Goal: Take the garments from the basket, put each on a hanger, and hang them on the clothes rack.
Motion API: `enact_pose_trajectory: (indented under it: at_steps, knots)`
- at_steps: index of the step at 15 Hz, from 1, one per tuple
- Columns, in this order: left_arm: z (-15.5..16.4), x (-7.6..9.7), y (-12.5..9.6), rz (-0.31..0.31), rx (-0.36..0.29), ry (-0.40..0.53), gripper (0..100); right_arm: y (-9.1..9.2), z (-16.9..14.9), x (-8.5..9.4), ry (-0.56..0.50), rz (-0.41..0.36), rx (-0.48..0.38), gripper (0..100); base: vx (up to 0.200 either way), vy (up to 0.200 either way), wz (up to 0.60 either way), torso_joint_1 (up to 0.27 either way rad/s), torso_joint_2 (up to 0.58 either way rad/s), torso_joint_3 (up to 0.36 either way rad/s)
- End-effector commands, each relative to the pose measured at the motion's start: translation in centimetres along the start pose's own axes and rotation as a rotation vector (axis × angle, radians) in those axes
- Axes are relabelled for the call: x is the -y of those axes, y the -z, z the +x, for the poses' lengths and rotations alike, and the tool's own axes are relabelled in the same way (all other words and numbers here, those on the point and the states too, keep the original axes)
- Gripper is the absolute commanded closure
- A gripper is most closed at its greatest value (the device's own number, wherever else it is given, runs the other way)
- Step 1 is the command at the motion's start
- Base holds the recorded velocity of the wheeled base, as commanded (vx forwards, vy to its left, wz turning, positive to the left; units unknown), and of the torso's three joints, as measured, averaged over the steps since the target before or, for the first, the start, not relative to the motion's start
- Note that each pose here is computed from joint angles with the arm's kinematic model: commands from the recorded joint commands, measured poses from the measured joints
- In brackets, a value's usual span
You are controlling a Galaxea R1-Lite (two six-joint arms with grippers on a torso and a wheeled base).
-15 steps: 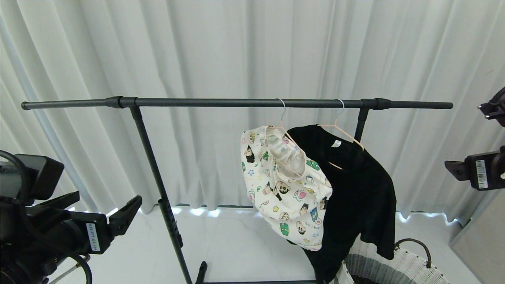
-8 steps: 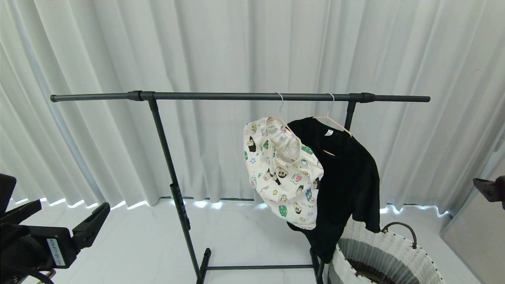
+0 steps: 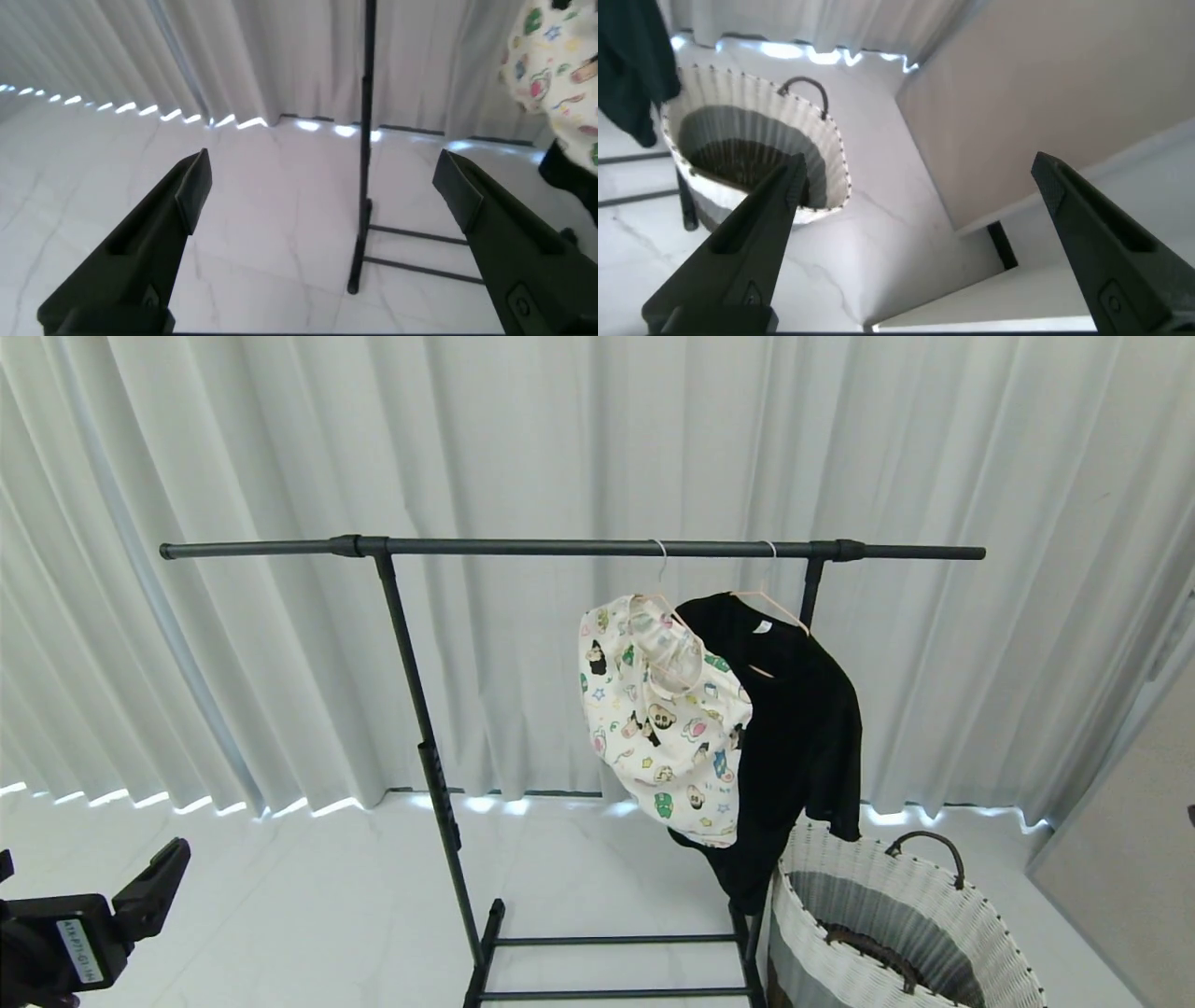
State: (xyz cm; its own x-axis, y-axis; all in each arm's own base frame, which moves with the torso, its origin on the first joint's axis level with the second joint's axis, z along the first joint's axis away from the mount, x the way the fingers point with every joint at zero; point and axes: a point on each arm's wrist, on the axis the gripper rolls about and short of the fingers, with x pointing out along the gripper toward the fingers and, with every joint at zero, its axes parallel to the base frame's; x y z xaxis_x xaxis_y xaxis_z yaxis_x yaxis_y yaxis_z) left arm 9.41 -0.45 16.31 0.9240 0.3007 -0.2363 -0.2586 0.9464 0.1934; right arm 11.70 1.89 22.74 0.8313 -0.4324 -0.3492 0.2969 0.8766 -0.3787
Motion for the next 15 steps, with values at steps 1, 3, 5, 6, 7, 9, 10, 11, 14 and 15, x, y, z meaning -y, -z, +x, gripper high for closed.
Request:
enact_pose_trajectory:
  at_steps: [1, 3, 5, 6, 7, 9, 10, 11, 14, 15]
  knots:
    - [-0.2, -0.3, 0.2, -0.009, 0.001, -0.032, 0, 0.8, -0.6, 0.6, 0.017, 0.018, 0.008, 0, 0.000, 0.000, 0.00, -0.193, 0.48, 0.242]
    - [-0.6, -0.6, 1.0, -0.009, -0.007, -0.076, 0, 1.7, -0.8, 0.9, 0.028, 0.021, 0.001, 0, 0.000, 0.000, 0.00, -0.225, 0.50, 0.271]
    - [-1.5, -0.9, 2.3, -0.008, -0.002, -0.108, 0, 3.3, -1.5, 1.7, 0.069, 0.041, -0.003, 0, 0.000, 0.000, 0.00, -0.229, 0.52, 0.291]
    - [-2.1, -1.2, 3.1, -0.008, 0.012, -0.127, 0, 4.3, -2.0, 2.3, 0.101, 0.053, -0.006, 0, 0.000, 0.000, 0.00, -0.232, 0.51, 0.276]
    - [-2.6, -1.4, 3.7, -0.006, 0.024, -0.148, 0, 5.2, -2.4, 2.6, 0.125, 0.060, -0.012, 0, 0.000, 0.000, 0.00, -0.232, 0.50, 0.286]
    - [-4.0, -1.9, 6.0, 0.040, 0.049, -0.185, 0, 7.3, -3.5, 3.2, 0.160, 0.095, 0.010, 0, 0.000, 0.000, 0.00, -0.222, 0.50, 0.286]
    - [-4.7, -2.1, 6.7, 0.056, 0.086, -0.192, 0, 8.6, -4.1, 3.4, 0.175, 0.113, 0.026, 0, 0.000, 0.000, 0.00, -0.212, 0.50, 0.286]
    - [-5.1, -2.3, 6.8, 0.063, 0.118, -0.199, 0, 9.8, -4.6, 3.6, 0.192, 0.132, 0.042, 0, 0.000, 0.000, 0.00, -0.203, 0.49, 0.286]
    - [-6.4, -2.8, 7.7, 0.049, 0.181, -0.206, 0, 14.5, -6.3, 3.5, 0.218, 0.152, 0.135, 0, 0.000, 0.000, 0.00, -0.170, 0.41, 0.240]
    - [-7.1, -3.1, 8.6, 0.046, 0.202, -0.209, 0, 16.1, -6.7, 3.5, 0.229, 0.128, 0.177, 0, 0.000, 0.000, 0.00, -0.066, 0.16, 0.085]
